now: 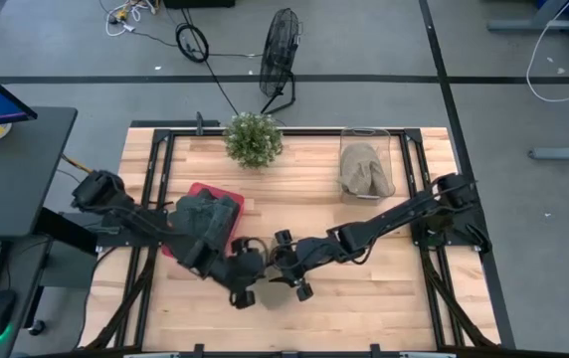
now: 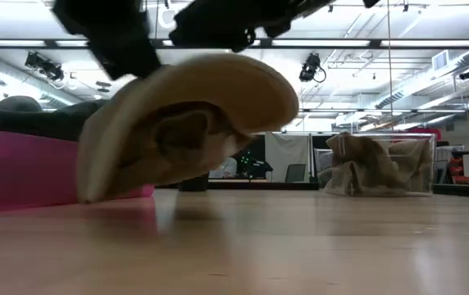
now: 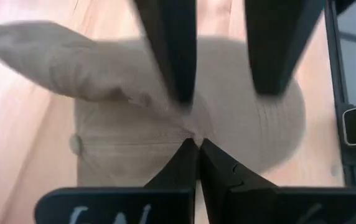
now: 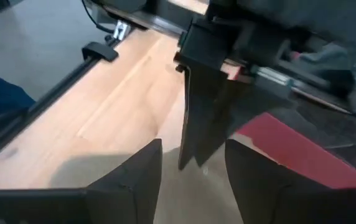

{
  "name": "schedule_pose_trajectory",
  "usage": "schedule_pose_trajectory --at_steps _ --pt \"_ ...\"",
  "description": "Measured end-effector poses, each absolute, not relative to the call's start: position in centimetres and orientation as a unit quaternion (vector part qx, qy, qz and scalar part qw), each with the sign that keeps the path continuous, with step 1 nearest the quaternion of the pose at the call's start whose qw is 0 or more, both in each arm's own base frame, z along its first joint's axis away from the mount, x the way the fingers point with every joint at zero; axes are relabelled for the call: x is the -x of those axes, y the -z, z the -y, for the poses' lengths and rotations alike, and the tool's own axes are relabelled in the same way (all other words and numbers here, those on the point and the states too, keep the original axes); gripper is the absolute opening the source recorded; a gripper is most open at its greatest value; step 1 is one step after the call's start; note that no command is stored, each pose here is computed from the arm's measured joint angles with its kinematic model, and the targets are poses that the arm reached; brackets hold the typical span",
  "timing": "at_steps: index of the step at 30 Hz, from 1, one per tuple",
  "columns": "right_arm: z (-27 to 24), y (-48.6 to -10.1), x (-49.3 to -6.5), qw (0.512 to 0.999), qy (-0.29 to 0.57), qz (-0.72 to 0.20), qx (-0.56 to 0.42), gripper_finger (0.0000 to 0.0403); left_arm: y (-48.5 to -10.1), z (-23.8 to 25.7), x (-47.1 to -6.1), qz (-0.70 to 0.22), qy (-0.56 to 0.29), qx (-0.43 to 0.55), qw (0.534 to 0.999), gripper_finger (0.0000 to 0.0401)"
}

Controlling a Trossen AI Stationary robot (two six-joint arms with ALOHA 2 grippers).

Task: Pick & Place hat
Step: Put the brown cap into the transparent bin

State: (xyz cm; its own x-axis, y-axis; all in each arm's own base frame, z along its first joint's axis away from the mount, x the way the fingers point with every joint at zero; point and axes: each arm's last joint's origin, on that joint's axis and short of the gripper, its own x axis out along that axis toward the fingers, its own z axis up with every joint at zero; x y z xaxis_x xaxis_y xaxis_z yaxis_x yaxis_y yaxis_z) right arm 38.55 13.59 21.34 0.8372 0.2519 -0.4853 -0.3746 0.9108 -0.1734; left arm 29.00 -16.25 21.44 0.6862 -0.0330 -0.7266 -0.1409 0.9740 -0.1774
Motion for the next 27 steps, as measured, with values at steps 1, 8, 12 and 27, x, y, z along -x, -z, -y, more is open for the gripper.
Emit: schedule_pose_trajectory --at_steps 1,8,12,27 --pt "-13.5 -21.1 -38.7 0.95 -0.164 -0.232 0.133 0.0181 -21.5 15.8 -29.3 -0.393 -0.021 0.1 0.914 0.0009" --pt "-11.6 -19.7 -39.1 0.943 -0.135 -0.291 0.091 0.0181 -21.8 14.6 -30.4 -0.374 0.026 0.012 0.927 0.0009" --pt "-10.8 -19.0 -38.7 0.93 -0.113 -0.344 0.063 0.0181 -21.7 14.5 -30.3 -0.377 0.015 -0.012 0.926 0.0009" --pt "-9.4 -18.4 -38.4 0.92 -0.069 -0.386 0.017 0.0014 -21.7 13.7 -30.6 -0.368 -0.033 -0.015 0.929 0.006"
